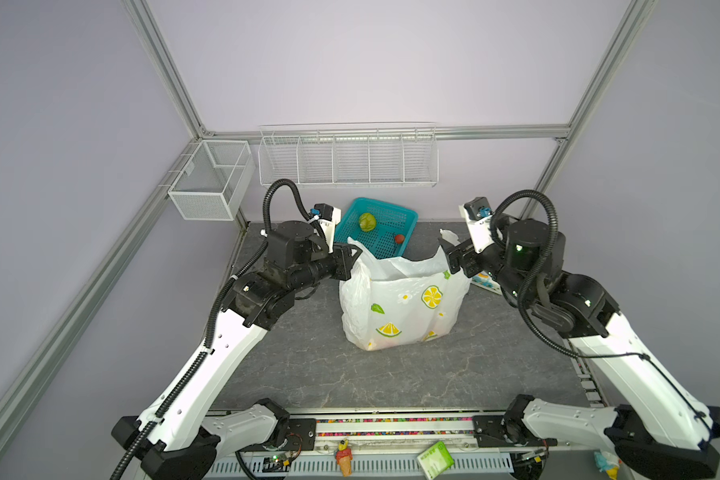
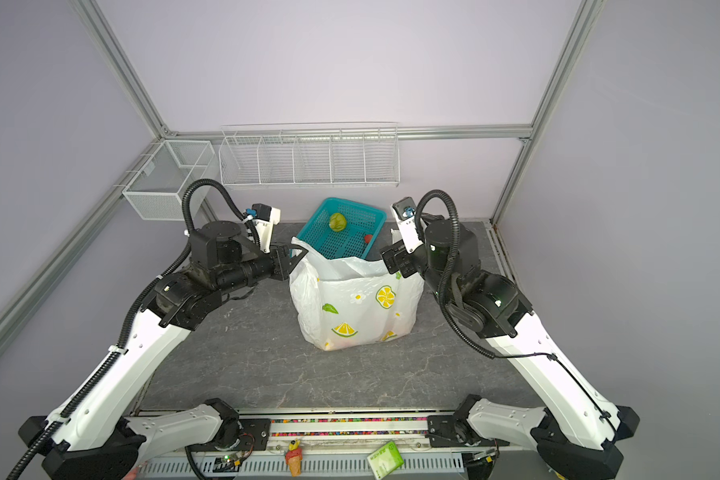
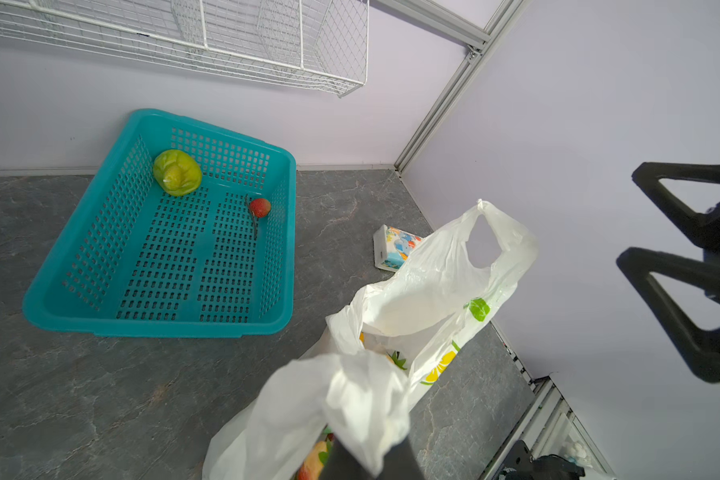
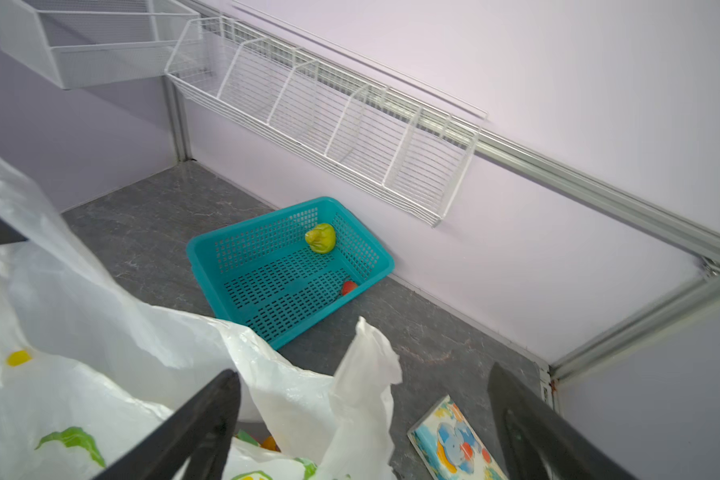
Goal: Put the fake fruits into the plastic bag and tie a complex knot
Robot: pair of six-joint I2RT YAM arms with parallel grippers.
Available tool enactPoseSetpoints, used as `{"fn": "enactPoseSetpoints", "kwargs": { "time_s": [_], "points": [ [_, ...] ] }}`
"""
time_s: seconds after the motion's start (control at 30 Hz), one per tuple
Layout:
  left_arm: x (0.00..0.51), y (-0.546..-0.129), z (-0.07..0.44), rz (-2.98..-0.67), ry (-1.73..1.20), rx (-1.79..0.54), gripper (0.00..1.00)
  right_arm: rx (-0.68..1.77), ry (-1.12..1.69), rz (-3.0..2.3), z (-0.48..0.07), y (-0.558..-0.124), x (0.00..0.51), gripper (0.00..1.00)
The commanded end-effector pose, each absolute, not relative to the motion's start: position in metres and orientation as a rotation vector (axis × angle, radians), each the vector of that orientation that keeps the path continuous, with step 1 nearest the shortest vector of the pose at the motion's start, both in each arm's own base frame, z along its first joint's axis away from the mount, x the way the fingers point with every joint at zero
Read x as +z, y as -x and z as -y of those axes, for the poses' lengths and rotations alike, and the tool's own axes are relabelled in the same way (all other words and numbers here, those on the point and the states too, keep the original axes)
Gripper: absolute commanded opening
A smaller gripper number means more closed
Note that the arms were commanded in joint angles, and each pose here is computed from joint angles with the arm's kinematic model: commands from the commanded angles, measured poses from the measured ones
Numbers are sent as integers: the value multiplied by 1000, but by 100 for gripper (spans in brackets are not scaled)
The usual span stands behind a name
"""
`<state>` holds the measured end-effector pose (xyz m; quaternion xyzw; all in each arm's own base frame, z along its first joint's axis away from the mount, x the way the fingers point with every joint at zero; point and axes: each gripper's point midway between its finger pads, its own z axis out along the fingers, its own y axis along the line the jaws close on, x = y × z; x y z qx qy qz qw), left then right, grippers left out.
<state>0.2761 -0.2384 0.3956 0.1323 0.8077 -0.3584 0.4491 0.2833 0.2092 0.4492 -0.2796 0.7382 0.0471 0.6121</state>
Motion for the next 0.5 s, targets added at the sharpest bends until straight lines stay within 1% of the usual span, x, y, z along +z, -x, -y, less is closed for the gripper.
{"fn": "enactPoseSetpoints", "kwargs": {
  "time_s": [0.0, 0.1, 0.17, 0.33, 0.47],
  "points": [
    [396, -276, 235, -1998, -303, -893, 0, 257, 856, -1601, -270, -268, 450, 94],
    [400, -275, 233, -1993, -296, -890, 0, 444, 1023, -1562, -319, -246, 428, 92],
    [402, -274, 233, -1989, -293, -891, 0, 540, 1082, -1532, -338, -237, 412, 89],
    [407, -271, 234, -1976, -289, -922, 0, 632, 1122, -1486, -365, -239, 380, 89],
    [407, -269, 234, -1978, -298, -929, 0, 735, 1089, -1465, -373, -251, 376, 88]
  ]
}}
